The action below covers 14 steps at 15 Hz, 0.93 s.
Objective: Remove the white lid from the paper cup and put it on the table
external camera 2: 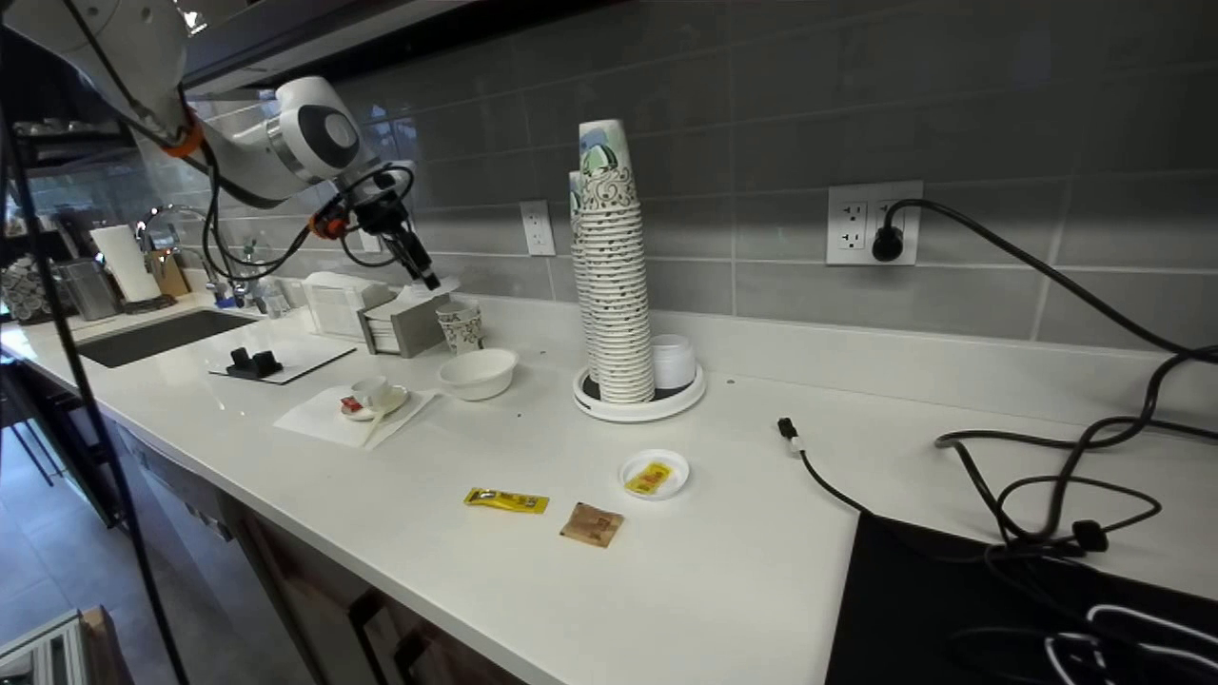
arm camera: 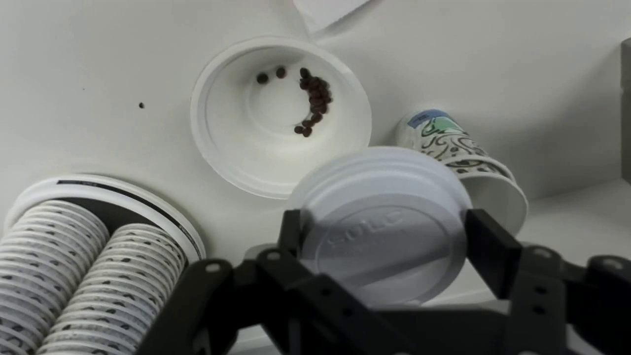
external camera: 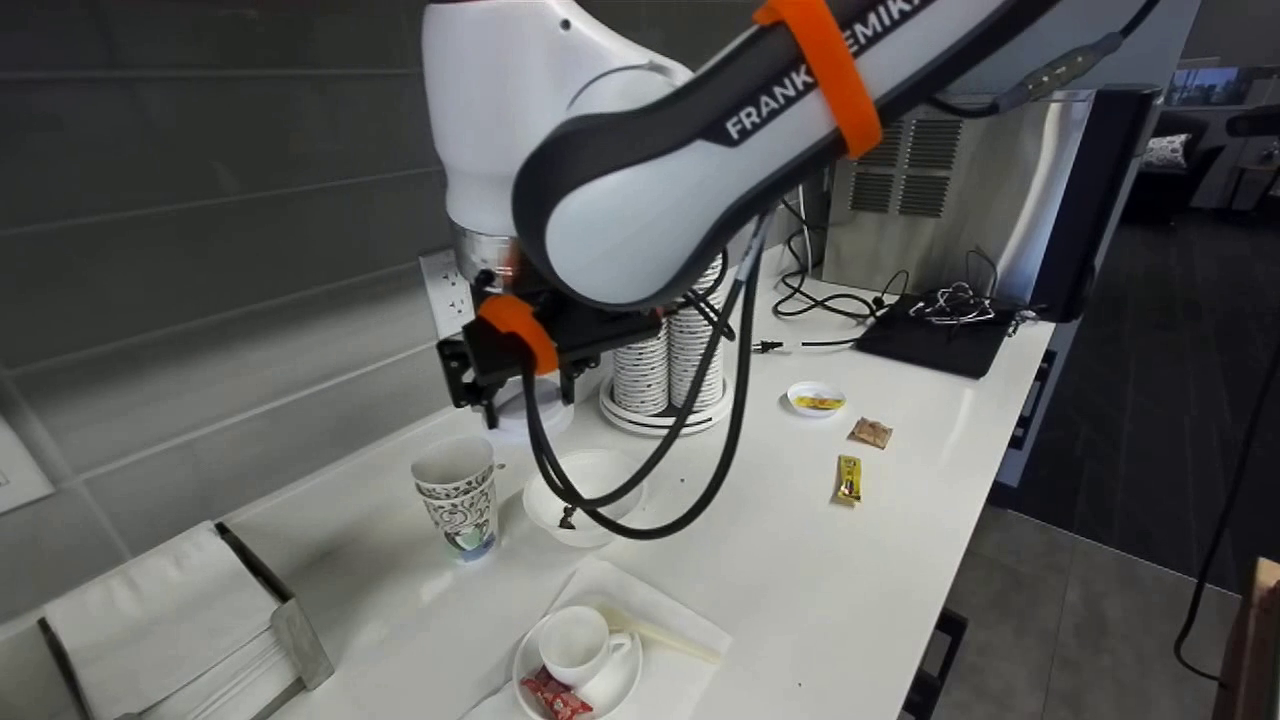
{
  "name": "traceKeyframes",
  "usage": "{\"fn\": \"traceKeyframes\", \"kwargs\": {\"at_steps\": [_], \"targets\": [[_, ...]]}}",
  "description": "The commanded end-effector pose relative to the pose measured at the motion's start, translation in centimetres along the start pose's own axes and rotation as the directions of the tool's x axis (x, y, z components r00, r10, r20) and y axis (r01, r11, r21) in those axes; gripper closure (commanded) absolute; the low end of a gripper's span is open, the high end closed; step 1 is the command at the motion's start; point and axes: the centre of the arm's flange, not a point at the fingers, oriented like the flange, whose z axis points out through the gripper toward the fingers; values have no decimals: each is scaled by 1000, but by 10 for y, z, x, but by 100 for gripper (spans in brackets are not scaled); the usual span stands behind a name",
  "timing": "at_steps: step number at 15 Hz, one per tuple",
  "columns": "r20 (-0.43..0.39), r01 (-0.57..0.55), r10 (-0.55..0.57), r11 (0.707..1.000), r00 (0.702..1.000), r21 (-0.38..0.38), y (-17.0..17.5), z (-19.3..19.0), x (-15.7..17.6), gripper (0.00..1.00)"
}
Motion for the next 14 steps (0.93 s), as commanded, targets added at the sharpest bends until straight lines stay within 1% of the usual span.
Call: {"fn": "traceKeyframes", "kwargs": {"at_steps": [1, 4, 7, 8, 9, 10, 12, 14], "targets": [[-62, -128, 127, 992, 990, -18, 59, -19, -57, 42], [-102, -253, 245, 964, 964, -76, 89, -30, -74, 42], [-130, -345, 334, 936, 934, -74, 132, -36, -91, 42], [-135, -370, 357, 925, 924, -86, 148, -33, -95, 42], [-155, -377, 360, 922, 920, -94, 160, -30, -96, 42], [-121, -340, 327, 934, 937, -112, 119, -23, -72, 17], [-132, -360, 344, 925, 930, -122, 144, -23, -80, 17], [-132, -364, 349, 924, 928, -120, 151, -25, -85, 17]]}}
